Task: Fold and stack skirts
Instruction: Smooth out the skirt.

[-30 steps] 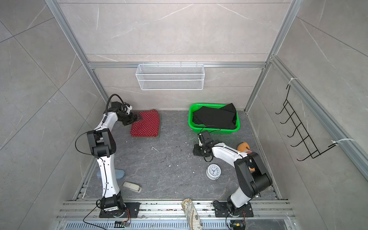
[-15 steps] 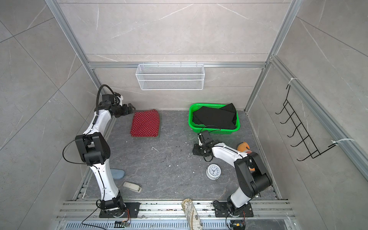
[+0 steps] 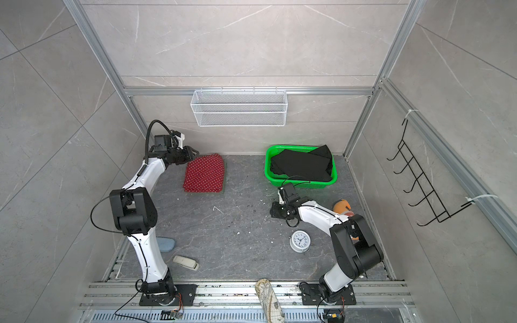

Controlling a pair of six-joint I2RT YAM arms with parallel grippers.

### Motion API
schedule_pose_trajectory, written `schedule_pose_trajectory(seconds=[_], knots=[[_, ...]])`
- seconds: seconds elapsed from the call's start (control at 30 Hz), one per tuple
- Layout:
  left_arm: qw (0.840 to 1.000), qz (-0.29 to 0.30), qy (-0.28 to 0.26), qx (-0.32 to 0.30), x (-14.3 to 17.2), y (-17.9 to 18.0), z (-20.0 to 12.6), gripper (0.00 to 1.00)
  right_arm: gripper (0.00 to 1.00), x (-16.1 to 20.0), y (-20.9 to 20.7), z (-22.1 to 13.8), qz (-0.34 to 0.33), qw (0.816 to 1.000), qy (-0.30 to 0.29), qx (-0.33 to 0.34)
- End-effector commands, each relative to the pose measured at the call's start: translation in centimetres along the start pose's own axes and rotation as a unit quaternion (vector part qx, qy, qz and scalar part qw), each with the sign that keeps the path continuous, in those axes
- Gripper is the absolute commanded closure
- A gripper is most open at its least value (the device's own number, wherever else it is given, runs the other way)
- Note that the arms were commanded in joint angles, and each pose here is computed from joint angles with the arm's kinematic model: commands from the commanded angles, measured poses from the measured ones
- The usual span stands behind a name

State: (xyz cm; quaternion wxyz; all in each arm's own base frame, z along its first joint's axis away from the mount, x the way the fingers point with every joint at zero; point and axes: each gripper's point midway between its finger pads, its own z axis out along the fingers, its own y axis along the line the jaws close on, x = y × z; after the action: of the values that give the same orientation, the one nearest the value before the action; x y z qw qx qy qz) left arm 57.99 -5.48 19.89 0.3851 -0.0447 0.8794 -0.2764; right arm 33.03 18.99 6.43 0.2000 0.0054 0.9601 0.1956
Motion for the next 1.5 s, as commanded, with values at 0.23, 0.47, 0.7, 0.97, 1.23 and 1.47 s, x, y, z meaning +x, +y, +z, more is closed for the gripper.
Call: schedule_pose_trajectory(seconds=[0.23, 0.47, 0.7, 0.97, 1.23, 1.47], knots=[[0.999, -0.049, 0.000, -0.017, 1.1, 3.9, 4.8, 0.80, 0.51, -0.2, 0.0, -0.8, -0.003, 1.000, -0.010, -0.001], [0.997, -0.072, 0.005, -0.023, 1.9, 5.6, 6.9, 0.81, 0.51, -0.1, -0.1, -0.5, -0.003, 1.000, -0.006, 0.003], [0.996, -0.083, 0.020, -0.031, 3.1, 7.1, 8.1, 0.81, 0.51, 0.0, -0.4, -0.4, -0.004, 1.000, -0.004, 0.009], [0.995, -0.094, 0.004, -0.032, 2.1, 8.5, 6.7, 0.79, 0.51, 0.0, -0.4, -0.5, -0.005, 1.000, -0.004, 0.011], [0.995, -0.093, -0.019, -0.003, -0.1, 7.7, 4.8, 0.78, 0.51, -0.1, -0.3, -0.7, -0.004, 1.000, -0.006, 0.012], [0.996, -0.087, -0.027, 0.002, -0.7, 7.5, 4.1, 0.78, 0.51, -0.2, -0.3, -0.9, -0.004, 1.000, -0.006, 0.013]])
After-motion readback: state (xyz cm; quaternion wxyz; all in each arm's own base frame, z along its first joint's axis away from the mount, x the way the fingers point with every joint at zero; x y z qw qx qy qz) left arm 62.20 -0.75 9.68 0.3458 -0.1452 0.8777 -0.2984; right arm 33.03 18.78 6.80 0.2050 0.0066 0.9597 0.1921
